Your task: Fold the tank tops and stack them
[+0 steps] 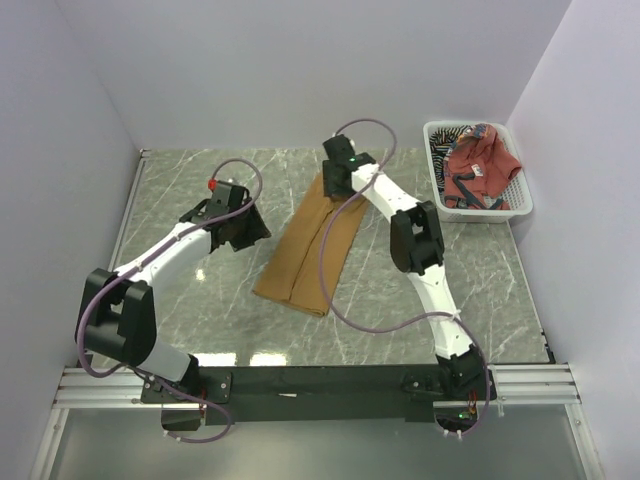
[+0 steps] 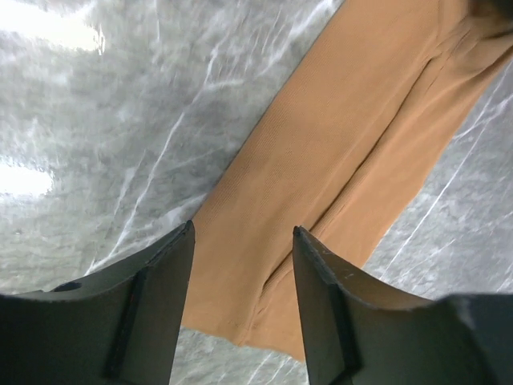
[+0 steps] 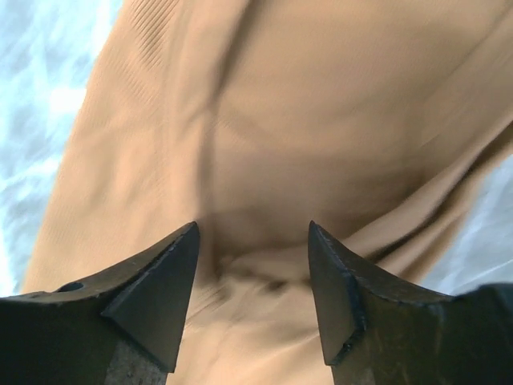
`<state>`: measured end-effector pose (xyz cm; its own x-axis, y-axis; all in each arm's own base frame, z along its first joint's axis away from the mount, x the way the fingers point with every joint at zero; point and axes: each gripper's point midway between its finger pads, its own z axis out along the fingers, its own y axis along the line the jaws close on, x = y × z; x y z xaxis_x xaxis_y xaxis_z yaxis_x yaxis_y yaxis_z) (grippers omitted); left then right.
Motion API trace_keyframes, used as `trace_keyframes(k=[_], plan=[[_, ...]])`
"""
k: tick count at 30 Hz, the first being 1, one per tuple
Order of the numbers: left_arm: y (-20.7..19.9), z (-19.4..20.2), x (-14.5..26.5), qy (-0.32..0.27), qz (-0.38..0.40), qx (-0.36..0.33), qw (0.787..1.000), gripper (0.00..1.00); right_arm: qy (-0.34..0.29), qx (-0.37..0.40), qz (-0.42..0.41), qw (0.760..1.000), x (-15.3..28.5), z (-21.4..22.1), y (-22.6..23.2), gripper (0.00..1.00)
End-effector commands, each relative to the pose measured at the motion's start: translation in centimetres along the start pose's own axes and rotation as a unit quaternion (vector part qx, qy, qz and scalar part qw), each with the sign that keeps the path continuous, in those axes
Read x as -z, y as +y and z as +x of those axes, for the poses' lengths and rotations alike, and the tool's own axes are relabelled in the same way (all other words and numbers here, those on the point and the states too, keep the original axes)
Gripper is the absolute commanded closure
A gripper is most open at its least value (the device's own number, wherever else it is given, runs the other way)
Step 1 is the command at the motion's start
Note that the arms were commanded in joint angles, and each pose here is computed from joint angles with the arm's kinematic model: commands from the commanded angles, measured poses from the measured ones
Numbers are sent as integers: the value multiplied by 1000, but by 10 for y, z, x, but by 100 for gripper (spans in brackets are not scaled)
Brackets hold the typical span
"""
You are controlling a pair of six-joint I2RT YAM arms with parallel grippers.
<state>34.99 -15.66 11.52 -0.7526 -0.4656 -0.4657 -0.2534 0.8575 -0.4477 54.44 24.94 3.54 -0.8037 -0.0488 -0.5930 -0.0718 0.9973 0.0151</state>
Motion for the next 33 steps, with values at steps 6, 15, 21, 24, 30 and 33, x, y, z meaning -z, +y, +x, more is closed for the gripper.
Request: trace_keyframes(k=[6,15,21,24,30,33], plan=[[26,32,-5,24,-10,16,1000,39,-114,-32,-67,991,68,-74,15,33],[70,84,0,52,-39,16,998,42,-112,-110,-44,987,190,14,30,33],[82,110,0,59,-65,6,996,43,-46,-135,-53,988,203,121,31,35],[88,114,-4,56,-80,5,995,47,-17,-147,-84,986,214,168,41,36],[96,126,-10,61,-98,-10,993,69,29,-149,-106,983,220,238,58,37],[93,140,-10,73,-95,-23,993,84,45,-162,-113,979,219,259,63,37]])
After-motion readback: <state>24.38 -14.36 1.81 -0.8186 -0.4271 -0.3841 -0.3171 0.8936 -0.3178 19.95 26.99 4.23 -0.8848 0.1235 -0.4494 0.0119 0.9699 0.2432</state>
